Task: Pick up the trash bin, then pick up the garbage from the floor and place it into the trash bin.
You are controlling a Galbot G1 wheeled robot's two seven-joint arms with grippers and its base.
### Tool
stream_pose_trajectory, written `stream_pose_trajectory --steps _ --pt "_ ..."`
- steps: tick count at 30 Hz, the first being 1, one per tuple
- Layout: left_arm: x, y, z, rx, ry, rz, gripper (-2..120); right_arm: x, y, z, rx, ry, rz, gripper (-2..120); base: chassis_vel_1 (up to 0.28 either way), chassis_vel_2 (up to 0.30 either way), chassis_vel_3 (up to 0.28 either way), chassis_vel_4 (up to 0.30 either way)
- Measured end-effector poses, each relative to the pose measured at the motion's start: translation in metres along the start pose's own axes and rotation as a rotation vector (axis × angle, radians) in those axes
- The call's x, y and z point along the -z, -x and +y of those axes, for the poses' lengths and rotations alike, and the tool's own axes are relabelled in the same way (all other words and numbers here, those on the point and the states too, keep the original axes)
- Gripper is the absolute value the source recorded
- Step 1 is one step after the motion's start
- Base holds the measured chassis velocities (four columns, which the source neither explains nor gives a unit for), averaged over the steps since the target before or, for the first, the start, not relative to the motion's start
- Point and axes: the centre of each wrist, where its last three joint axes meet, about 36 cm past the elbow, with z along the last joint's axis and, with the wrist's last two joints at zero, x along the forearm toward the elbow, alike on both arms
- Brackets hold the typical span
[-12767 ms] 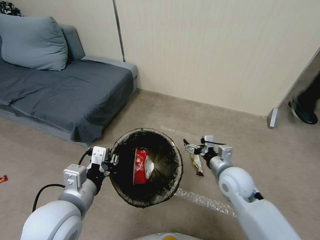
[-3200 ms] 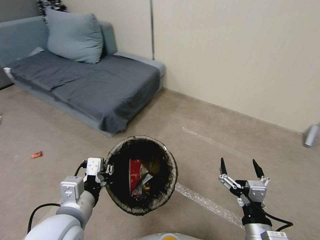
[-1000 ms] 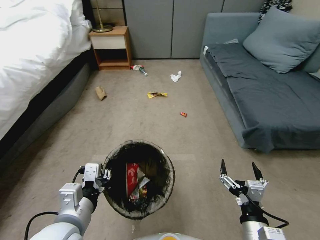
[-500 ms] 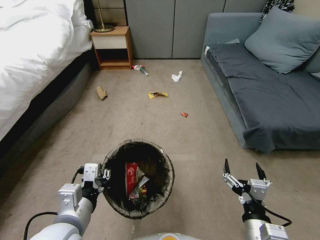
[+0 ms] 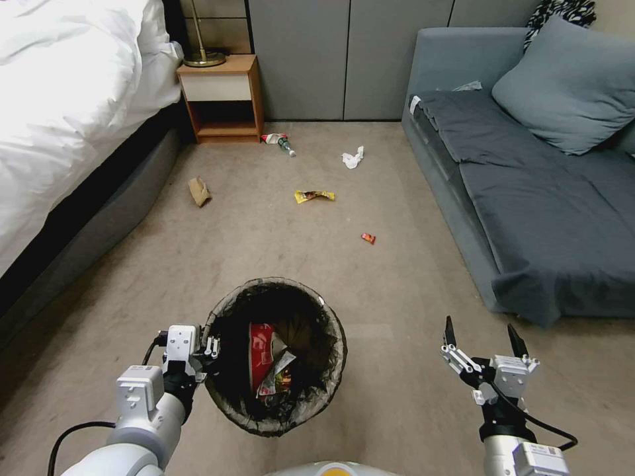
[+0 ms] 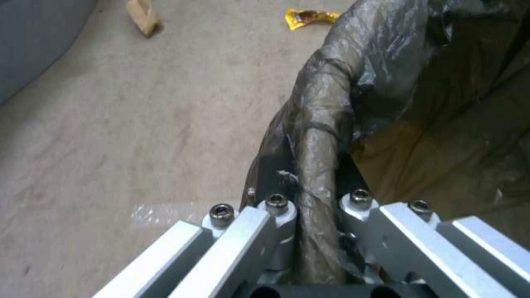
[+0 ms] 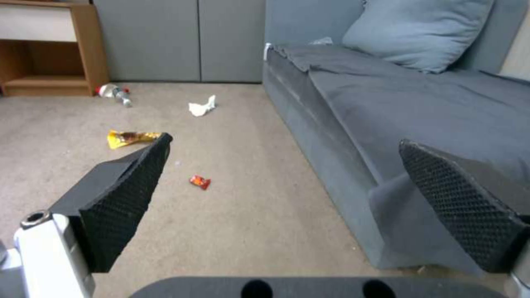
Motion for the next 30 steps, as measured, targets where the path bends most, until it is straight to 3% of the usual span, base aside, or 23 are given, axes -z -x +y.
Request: stream_pose_trajectory --steps 30 --pt "0.0 0.0 0.001 0.012 -0.012 -0.003 1 -0.01 0.003 0.001 0.007 -0.003 0.03 100 -0.152 0.153 0.153 -0.154"
